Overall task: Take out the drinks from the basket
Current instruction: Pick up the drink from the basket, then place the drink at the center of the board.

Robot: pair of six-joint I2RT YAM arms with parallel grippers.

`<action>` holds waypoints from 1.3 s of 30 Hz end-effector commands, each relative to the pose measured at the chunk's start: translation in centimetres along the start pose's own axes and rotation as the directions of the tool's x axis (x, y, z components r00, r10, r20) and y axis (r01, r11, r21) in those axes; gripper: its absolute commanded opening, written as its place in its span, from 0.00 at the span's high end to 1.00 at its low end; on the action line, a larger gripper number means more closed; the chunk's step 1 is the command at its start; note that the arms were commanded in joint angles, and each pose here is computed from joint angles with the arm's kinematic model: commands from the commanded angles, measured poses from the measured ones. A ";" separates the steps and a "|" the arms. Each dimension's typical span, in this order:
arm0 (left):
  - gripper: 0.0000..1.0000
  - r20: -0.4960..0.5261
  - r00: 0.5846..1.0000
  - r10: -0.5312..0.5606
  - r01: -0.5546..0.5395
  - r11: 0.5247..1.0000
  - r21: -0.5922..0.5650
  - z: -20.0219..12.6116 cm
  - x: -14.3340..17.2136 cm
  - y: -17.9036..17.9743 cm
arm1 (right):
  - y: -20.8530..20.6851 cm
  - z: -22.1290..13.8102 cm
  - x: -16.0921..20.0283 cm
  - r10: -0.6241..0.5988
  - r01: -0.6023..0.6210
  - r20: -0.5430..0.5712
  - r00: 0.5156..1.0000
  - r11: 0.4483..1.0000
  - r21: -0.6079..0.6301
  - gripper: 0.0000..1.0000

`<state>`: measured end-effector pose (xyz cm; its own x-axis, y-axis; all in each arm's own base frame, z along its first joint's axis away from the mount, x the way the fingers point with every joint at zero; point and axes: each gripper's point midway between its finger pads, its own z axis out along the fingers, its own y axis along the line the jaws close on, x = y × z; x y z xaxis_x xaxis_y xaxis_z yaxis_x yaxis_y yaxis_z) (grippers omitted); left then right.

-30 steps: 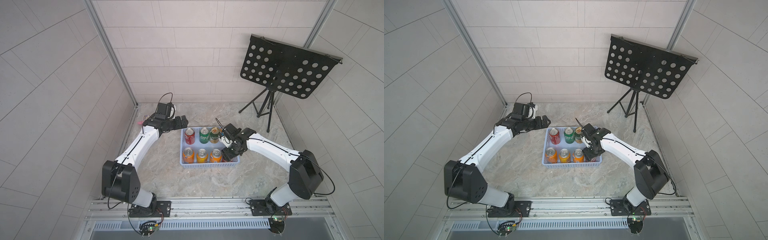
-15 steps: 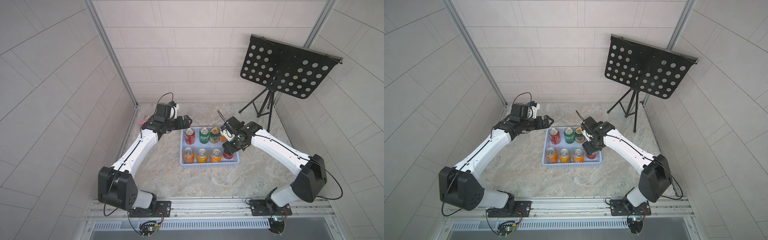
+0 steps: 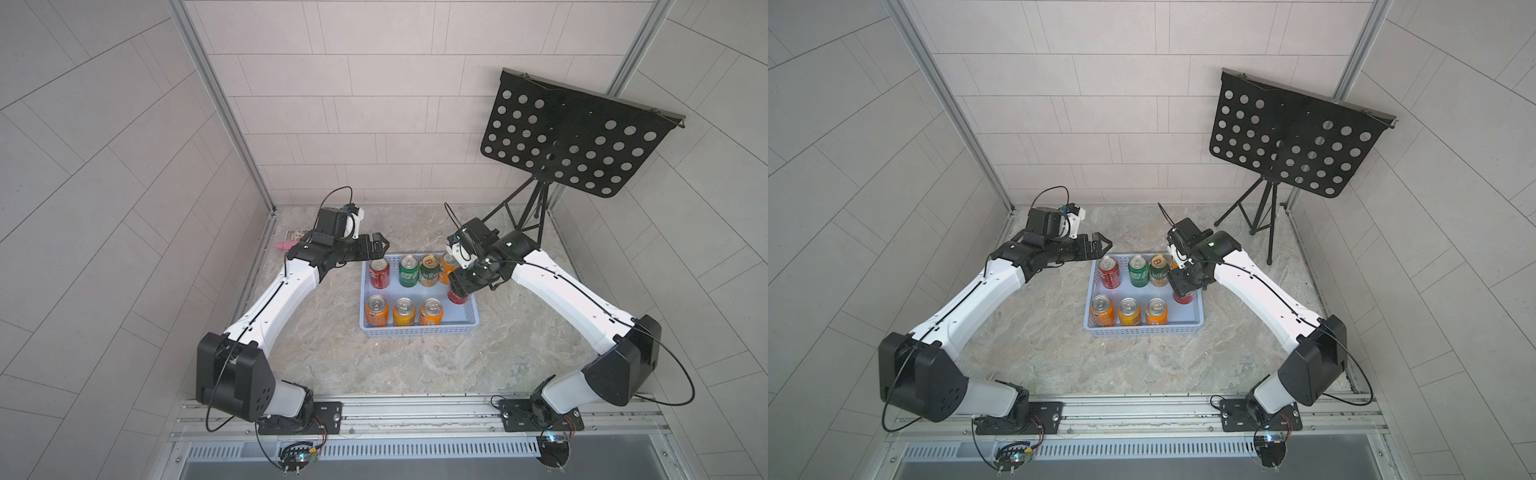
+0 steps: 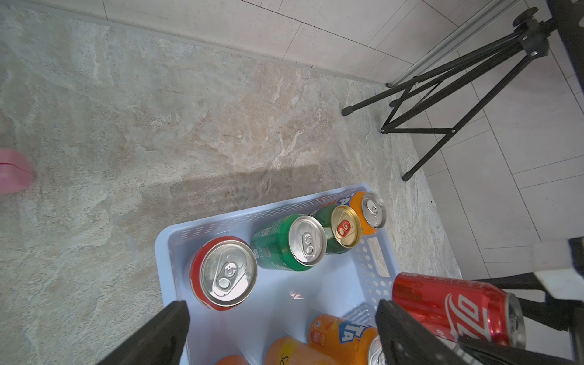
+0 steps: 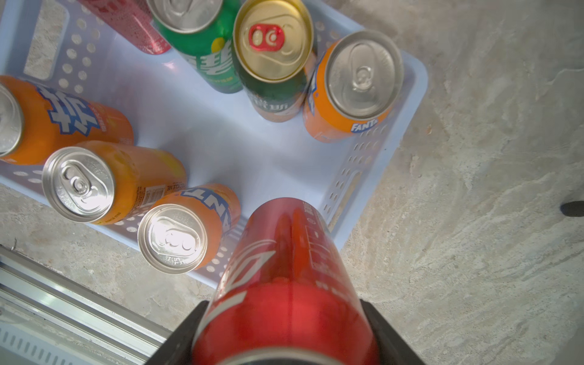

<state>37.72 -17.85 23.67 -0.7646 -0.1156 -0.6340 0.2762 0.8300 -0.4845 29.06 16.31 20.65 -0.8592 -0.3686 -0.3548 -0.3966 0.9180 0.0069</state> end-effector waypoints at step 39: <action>0.00 0.026 0.998 0.059 -0.057 0.996 -0.061 -1.2 -0.2 0.4 | -7.6 7.4 7.1 0.352 -0.348 -0.032 0.935 0.933 0.096 0.88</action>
<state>37.90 -16.99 23.91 -0.7378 -0.0974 -0.6679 0.2709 0.8636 -0.4252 27.87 7.47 9.90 -0.9702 -0.0519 -0.2368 -0.0556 0.9984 0.0089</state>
